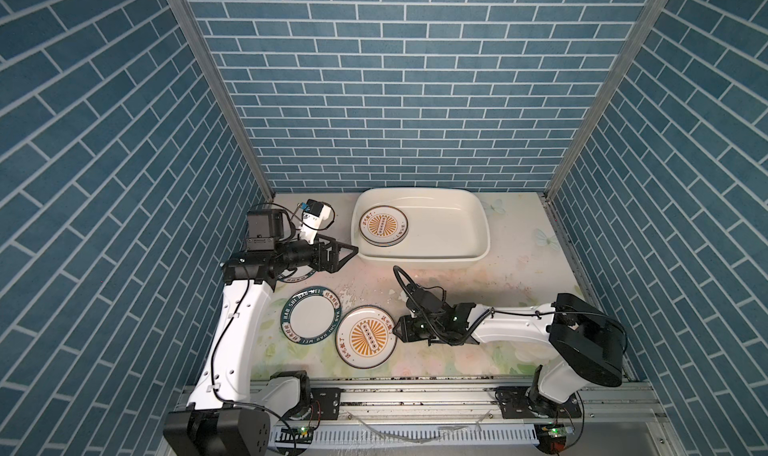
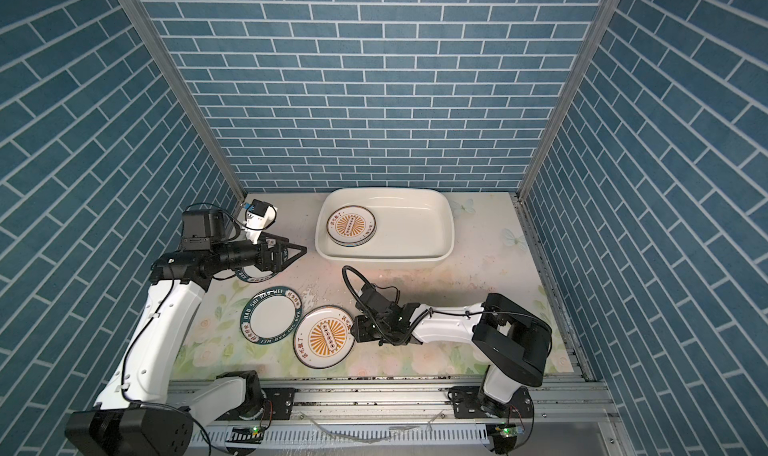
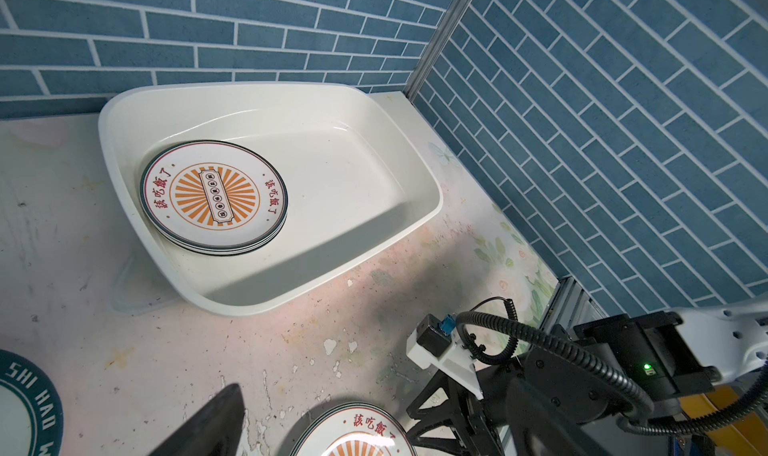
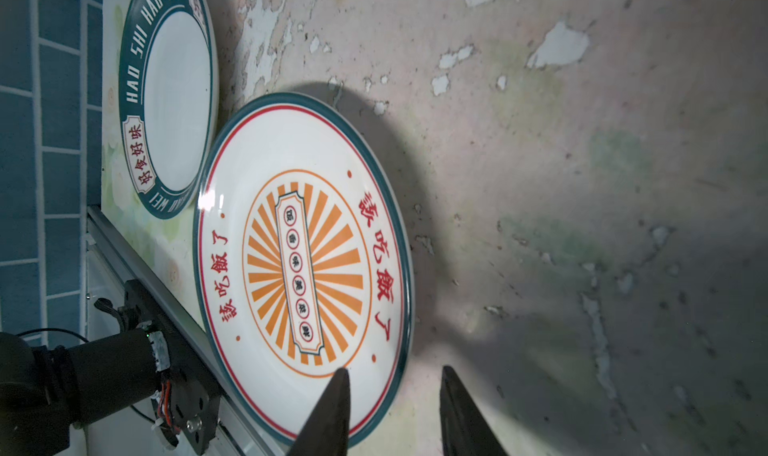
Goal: Place the plates into the plastic bin on the countertop
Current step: 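Withdraw the right gripper from the bin toward the sunburst plate on the table, then lower the right gripper onto the sunburst plate's rim and pinch it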
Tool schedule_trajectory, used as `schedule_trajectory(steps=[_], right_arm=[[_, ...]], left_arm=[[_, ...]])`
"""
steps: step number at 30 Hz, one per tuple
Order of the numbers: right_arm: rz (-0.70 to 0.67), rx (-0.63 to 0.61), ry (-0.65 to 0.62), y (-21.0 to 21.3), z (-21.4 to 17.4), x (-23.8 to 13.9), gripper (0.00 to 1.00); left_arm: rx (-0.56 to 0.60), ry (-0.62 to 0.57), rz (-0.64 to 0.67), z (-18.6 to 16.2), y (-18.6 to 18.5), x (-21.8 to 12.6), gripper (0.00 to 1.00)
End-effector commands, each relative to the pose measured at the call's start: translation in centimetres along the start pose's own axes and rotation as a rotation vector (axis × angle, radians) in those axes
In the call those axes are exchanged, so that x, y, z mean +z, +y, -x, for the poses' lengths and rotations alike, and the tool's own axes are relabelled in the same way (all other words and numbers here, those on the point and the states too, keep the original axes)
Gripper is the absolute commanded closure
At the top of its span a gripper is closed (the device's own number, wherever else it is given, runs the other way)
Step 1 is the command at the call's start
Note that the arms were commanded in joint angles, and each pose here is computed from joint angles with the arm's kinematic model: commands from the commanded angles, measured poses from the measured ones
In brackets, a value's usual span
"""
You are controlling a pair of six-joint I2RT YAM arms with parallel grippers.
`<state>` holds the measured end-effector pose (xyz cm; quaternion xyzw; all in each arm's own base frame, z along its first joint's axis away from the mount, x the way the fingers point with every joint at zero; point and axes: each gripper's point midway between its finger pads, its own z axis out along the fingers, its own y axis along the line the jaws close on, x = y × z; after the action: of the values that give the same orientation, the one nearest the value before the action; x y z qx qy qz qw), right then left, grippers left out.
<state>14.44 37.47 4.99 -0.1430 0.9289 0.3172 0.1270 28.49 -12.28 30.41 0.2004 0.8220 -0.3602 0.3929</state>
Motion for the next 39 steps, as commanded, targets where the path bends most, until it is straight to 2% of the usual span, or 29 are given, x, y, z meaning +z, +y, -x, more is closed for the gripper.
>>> schedule_trajectory(steps=[1,16,39], right_arm=[[-0.016,0.027,-0.02,0.1,0.5,0.6,0.63],[-0.019,0.016,0.028,0.6,0.4,2.0,0.68],[-0.103,0.011,0.081,-0.8,-0.3,3.1,0.75]], left_arm=[[-0.012,-0.006,-0.02,-0.2,-0.4,0.1,0.0],[-0.009,-0.011,-0.026,-0.3,-0.6,0.2,0.0],[-0.011,-0.02,-0.039,-0.3,-0.8,0.2,0.0]])
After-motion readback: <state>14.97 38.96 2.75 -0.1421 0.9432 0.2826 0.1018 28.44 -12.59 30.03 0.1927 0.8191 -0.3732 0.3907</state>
